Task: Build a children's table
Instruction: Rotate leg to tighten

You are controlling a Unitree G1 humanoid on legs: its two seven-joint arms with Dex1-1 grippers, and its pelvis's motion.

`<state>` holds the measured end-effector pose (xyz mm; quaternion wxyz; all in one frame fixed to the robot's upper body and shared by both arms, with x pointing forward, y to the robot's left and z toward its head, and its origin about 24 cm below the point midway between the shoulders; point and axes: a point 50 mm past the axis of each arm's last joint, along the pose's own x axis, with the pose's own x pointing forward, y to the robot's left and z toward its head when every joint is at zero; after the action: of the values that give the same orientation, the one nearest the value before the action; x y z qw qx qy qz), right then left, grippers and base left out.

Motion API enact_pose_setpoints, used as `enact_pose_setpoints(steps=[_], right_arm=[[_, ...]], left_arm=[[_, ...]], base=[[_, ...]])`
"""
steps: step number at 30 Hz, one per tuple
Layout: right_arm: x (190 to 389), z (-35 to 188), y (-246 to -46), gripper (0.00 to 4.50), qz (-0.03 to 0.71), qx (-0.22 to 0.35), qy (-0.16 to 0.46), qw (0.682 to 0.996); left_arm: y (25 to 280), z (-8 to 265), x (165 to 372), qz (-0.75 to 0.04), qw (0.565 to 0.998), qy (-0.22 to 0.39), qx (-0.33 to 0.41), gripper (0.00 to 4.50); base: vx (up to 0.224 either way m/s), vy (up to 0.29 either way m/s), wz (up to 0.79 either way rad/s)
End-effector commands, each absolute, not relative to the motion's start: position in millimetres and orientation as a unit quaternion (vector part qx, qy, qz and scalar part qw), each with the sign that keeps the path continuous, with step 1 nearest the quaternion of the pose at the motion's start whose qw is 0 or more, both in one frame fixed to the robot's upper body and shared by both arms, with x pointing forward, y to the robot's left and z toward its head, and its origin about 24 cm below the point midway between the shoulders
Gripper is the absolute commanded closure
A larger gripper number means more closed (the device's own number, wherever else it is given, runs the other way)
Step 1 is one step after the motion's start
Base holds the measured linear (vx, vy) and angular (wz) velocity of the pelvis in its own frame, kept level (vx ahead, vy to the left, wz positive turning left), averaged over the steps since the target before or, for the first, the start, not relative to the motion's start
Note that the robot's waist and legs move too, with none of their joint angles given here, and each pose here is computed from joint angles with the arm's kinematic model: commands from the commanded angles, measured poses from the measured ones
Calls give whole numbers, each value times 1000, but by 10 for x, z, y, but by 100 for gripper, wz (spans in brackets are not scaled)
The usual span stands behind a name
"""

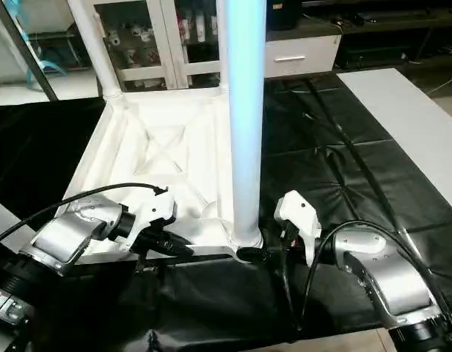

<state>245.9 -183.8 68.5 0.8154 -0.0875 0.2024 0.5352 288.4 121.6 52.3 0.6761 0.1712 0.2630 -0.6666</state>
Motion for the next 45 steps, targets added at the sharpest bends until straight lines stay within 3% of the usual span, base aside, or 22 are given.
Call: enact_pose_setpoints(steps=[1,5,12,13,17,18,21,24,25,29,32,38,40,45], right_arm=[[2457,693,-1820,150,547,-88,208,806],[2432,668,-1824,177,557,-88,217,797],[2436,618,-1811,184,555,-77,220,799],[2550,589,-1794,184,506,-82,200,835],[2808,550,-1745,184,378,-50,160,910],[2808,550,-1745,185,378,-50,160,910],[3010,465,-1539,185,274,-5,140,951],[3089,424,-1424,185,236,15,138,962],[3192,378,-1279,185,186,27,138,972],[3349,309,-1076,185,103,47,157,981],[3404,351,-982,185,110,49,143,982],[3359,515,-905,185,194,82,77,975],[3327,530,-935,129,210,75,68,972],[3187,605,-1137,73,268,60,53,960]], left_arm=[[1176,573,2881,-677,670,251,173,450],[1170,556,2865,-676,672,251,171,450],[1153,544,2854,-676,672,251,166,450],[1125,532,2868,-672,679,248,161,450],[994,492,2962,-641,714,236,156,450],[994,492,2962,-641,714,236,156,450],[717,469,3138,-584,769,206,155,450],[598,469,3197,-560,790,197,153,450],[463,473,3272,-521,817,189,157,450],[309,488,3410,-428,867,176,187,450],[268,508,3434,-417,873,168,188,450],[350,475,3406,-453,855,169,187,450],[384,450,3383,-467,848,174,183,450],[540,377,3262,-518,816,205,157,450]], base=[[0,0,0],[0,0,0],[0,0,0],[0,0,0],[0,0,0],[0,0,0],[0,0,0],[0,0,0],[0,0,0],[0,0,0],[0,0,0],[0,0,0],[0,0,0],[0,0,0]])
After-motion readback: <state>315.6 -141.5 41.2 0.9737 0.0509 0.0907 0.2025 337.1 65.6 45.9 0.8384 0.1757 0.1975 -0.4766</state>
